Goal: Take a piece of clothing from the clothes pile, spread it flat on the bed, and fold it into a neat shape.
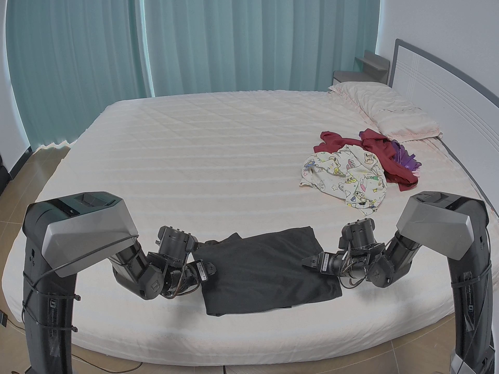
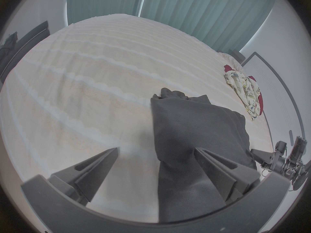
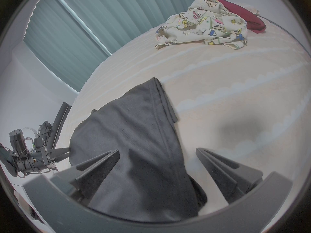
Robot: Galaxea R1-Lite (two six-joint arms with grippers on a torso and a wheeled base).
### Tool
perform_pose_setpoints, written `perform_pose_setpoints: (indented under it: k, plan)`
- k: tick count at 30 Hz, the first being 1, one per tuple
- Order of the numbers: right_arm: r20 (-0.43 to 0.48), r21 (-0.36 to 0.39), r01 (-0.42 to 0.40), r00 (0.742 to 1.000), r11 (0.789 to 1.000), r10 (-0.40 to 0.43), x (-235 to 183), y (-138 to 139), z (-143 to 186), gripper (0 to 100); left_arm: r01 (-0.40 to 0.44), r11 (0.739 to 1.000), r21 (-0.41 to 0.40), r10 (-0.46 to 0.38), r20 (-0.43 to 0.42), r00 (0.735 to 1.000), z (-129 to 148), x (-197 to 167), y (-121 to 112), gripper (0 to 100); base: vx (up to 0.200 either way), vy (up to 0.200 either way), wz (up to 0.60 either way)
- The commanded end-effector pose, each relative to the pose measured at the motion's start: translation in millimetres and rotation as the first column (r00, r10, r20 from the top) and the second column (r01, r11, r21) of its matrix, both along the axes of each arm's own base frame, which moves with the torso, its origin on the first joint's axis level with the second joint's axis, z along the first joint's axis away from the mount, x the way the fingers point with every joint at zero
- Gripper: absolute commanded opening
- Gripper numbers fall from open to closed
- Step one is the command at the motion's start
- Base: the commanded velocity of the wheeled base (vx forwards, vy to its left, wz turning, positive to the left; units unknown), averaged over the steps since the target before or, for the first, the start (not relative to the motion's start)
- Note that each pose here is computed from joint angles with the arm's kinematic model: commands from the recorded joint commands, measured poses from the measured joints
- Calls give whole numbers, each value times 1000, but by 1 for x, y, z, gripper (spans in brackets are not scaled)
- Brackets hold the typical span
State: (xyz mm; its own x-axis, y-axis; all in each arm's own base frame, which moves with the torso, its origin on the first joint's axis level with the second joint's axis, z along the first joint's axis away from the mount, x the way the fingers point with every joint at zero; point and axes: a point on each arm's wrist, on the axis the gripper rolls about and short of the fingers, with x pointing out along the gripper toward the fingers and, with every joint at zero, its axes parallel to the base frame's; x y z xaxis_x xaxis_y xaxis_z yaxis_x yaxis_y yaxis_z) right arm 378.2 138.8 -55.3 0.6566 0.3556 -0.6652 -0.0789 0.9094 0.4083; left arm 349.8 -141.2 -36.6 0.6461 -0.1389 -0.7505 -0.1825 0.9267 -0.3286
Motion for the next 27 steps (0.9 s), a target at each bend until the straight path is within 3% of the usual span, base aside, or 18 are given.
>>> perform_pose_setpoints:
  k: [1,12,21,27]
  plan:
    - [-5,-4,-23,1000,1000,23,4,12,-11,100,16,1000,8,-16,-6,1000,-10,4,-9,100,0,0,0]
    - [15,18,-54,998,998,54,7,26,-10,100,43,999,-9,-43,13,999,-6,4,-21,100,0,0,0]
    - [22,46,-96,995,994,95,6,55,-8,100,76,997,-22,-75,29,997,-9,7,-36,100,0,0,0]
    - [4,40,-95,995,995,95,6,56,-9,100,107,993,-51,-105,31,994,-7,7,-43,100,0,0,0]
